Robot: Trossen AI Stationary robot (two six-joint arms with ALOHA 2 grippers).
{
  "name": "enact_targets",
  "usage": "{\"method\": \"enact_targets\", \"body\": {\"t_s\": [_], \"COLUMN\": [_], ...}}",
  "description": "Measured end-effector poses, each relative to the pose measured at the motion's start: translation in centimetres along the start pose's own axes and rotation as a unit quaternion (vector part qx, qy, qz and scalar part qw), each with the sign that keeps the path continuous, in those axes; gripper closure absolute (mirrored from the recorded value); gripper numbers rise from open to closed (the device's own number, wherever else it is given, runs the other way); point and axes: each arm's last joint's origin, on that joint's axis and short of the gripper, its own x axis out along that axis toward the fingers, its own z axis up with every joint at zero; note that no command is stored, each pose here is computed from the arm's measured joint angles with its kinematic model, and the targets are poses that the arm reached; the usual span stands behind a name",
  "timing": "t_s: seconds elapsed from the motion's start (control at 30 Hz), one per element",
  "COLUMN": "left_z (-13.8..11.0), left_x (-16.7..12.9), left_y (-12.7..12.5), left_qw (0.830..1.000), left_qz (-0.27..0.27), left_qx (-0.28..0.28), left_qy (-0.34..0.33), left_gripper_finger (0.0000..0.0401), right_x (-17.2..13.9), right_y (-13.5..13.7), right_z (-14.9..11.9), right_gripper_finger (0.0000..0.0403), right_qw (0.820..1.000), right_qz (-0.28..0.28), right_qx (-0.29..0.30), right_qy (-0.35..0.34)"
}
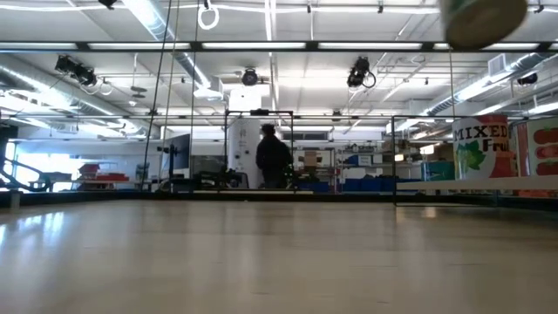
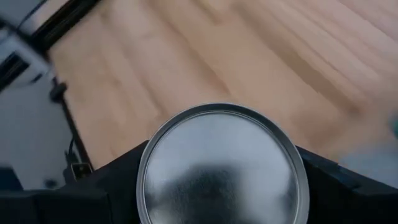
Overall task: Pick and place cans onto a shelf
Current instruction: Put the canned oranges can on the shelf
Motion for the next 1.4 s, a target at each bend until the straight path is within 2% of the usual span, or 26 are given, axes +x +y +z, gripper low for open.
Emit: {"method": "enact_targets", "body": {"t_s": [0.17,0.3,0.43,0.53,0.63,0.7,0.8,0.97,1.23,1.3,1.4], "left_z": [0.1,0.1,0.2,0.8,1.6,2.0,2.1,2.1,1.8,1.7,1.6], "left_x": [0.0,0.0,0.0,0.2,0.2,0.1,0.1,0.1,0.5,0.8,1.3], "left_y": [0.0,0.0,-0.1,-0.6,-1.0,-1.1,-1.1,-1.1,-1.3,-1.4,-1.6], "left_qw": [1.000,1.000,1.000,0.994,0.978,0.968,0.970,0.973,0.979,0.982,0.983], "left_qz": [-0.002,-0.002,-0.005,-0.017,-0.032,-0.046,-0.044,-0.033,-0.028,-0.024,-0.019], "left_qx": [-0.003,-0.003,-0.012,-0.095,-0.189,-0.227,-0.217,-0.200,-0.178,-0.163,-0.158], "left_qy": [-0.003,-0.003,-0.009,-0.042,-0.078,-0.095,-0.102,-0.107,-0.094,-0.089,-0.086], "left_gripper_finger": [0.0184,0.0184,0.0184,0.0184,0.0184,0.0184,0.0184,0.0184,0.0184,0.0184,0.0184], "right_x": [-3.2,-4.7,-6.1,-7.3,-8.4,-9.0,-9.6,-9.5,-8.0,-7.8,-7.5], "right_y": [-2.0,-2.9,-3.8,-4.8,-6.2,-7.1,-8.1,-8.5,-8.9,-8.9,-8.8], "right_z": [-2.6,-3.8,-4.3,-4.3,-4.6,-4.8,-5.2,-6.1,-8.6,-8.9,-8.9], "right_gripper_finger": [0.0088,0.0082,0.0087,0.0087,0.0087,0.0087,0.0088,0.0088,0.0088,0.0087,0.0087], "right_qw": [0.993,0.989,0.986,0.984,0.978,0.972,0.963,0.958,0.956,0.959,0.974], "right_qz": [-0.034,-0.032,-0.004,0.023,0.028,0.020,0.007,0.001,-0.039,-0.038,-0.032], "right_qx": [0.106,0.107,0.097,0.093,0.088,0.085,0.081,0.094,0.051,0.041,0.042], "right_qy": [0.042,0.101,0.137,0.152,0.189,0.220,0.255,0.271,0.287,0.276,0.221]}}
